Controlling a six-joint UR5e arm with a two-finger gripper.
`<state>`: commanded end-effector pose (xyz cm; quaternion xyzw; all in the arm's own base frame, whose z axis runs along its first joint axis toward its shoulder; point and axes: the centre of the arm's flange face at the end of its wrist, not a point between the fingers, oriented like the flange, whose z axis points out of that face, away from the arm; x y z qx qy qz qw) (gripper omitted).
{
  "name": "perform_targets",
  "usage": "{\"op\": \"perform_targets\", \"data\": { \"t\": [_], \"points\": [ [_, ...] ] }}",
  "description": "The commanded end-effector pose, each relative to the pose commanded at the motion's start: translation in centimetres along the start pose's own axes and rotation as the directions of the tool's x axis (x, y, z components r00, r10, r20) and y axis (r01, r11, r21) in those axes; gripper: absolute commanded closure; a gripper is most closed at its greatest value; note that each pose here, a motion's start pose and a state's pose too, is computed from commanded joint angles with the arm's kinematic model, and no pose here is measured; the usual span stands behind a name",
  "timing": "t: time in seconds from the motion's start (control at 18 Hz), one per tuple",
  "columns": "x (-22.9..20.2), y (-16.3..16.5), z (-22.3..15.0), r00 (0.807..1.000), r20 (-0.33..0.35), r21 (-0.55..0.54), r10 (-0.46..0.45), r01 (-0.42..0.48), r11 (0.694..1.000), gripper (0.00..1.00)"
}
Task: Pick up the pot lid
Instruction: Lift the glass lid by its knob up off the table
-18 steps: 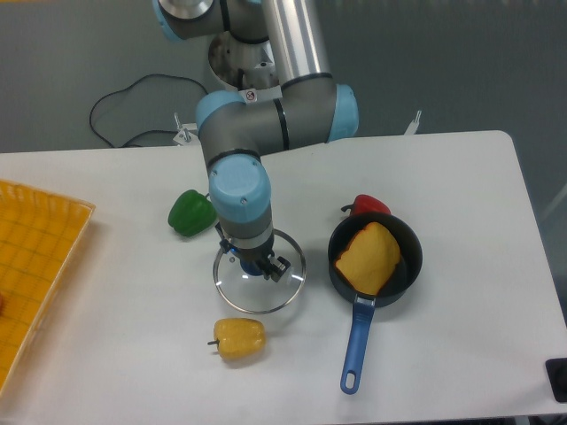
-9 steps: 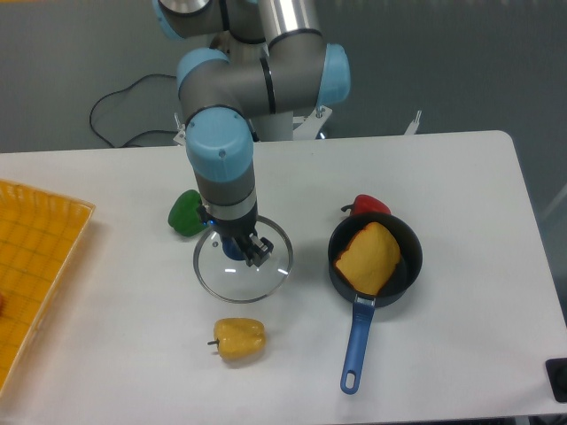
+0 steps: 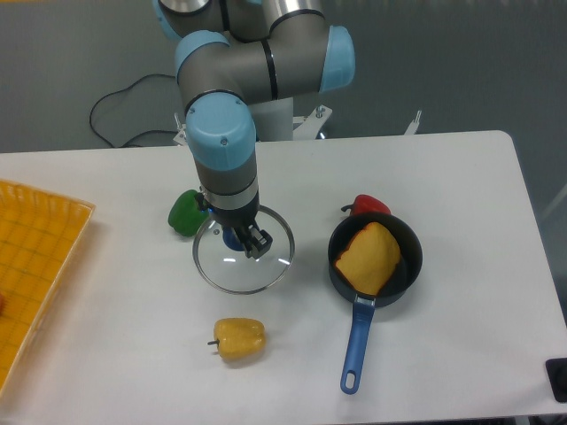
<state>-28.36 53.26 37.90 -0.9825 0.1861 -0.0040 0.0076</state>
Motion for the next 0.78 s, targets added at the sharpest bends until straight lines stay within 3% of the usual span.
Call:
{"op": "perform_targets", "data": {
  "t": [0.78],
  "points": [
    [0.01,-0.1,-0.1,1.0,0.004,0.002,-0.001,0.001,1.0,0.75]
  ]
}}
